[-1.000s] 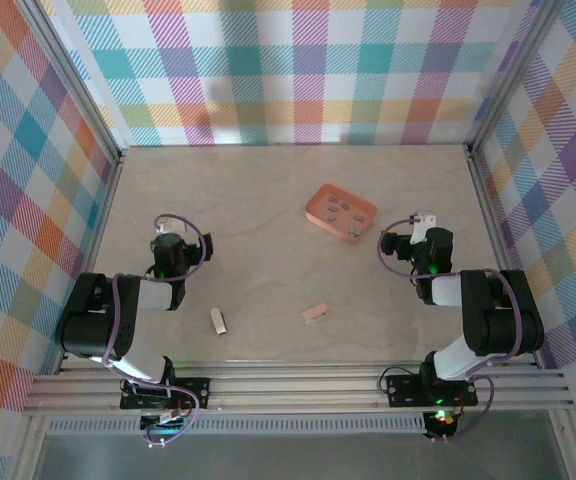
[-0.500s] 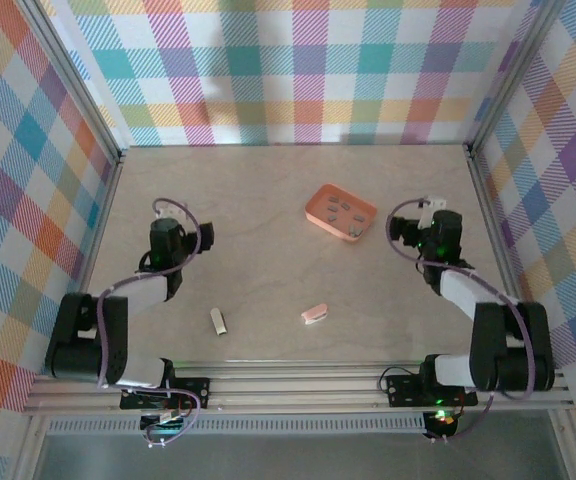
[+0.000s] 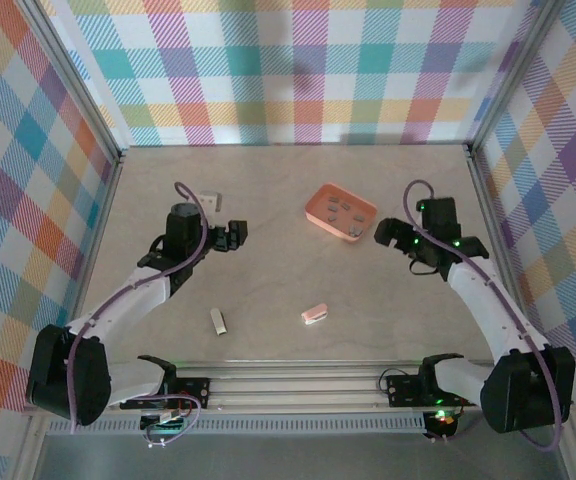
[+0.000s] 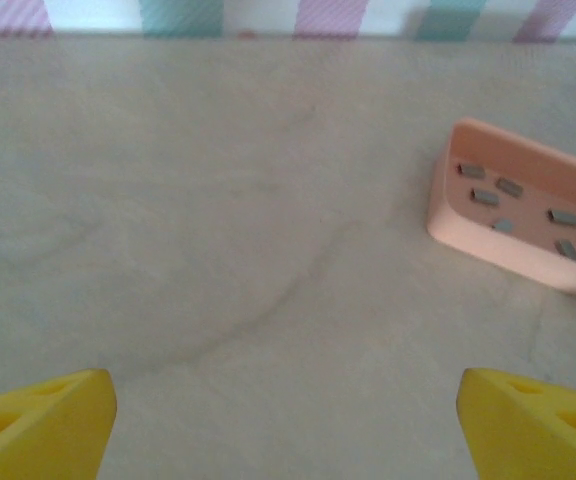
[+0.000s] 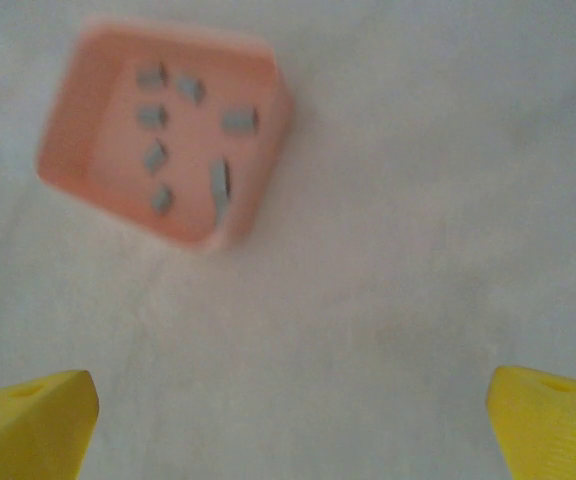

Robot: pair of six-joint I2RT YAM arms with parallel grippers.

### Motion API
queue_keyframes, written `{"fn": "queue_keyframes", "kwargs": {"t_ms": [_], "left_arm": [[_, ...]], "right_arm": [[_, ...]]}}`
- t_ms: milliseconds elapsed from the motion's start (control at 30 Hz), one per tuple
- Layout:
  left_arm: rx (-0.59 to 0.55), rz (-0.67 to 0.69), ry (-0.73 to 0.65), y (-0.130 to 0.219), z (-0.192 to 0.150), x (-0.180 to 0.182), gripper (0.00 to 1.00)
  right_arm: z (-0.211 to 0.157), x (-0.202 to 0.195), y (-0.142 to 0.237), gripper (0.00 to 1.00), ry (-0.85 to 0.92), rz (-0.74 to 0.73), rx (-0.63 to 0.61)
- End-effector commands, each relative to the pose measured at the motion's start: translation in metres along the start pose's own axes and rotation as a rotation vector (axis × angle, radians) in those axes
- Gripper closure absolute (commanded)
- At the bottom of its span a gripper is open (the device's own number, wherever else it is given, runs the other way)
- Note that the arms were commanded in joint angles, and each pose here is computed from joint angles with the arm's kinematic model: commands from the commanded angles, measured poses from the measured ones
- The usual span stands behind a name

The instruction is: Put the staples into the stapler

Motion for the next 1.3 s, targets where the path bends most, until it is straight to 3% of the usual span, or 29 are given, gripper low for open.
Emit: {"fn": "queue_keyframes", "kwargs": {"t_ms": [0,233,533,800,1000,1267], "left_arm": [[0.05,0.081,0.116,0.006,-0.021,0.012,0.12],[0.062,0.114,0.158,0.012,-0.04,0.02,0.11],[0.08,0.126,0.164,0.008,-0.039,0.02,0.11],[0.096,0.123,0.173,0.005,-0.041,0.02,0.1],[0.098,0.124,0.173,0.005,-0.04,0.02,0.1],[0.113,0.133,0.174,0.002,-0.043,0.021,0.1]], "right_arm": [[-0.037,0.004,0.01,0.01,-0.129,-0.054,0.185],[-0.08,0.046,0.013,0.01,-0.135,-0.083,0.324],[-0.124,0.096,0.0,0.09,-0.091,-0.131,0.462],[-0.158,0.14,-0.043,0.11,-0.095,-0.091,0.559],[-0.165,0.159,-0.072,0.15,-0.053,-0.114,0.611],[-0.159,0.171,-0.091,0.21,0.012,-0.113,0.593]]}}
Point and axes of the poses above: each hand's point on the last joint's axis, 136 mm out from that joint toward the fingers, its own y axis back along the fingers, its own x axis along the line the jaws close on, z = x × y, the point moved 8 cm from there along y, back along the fingers, and after that the axes turned 6 degrees about y, right-handed, at the moved point
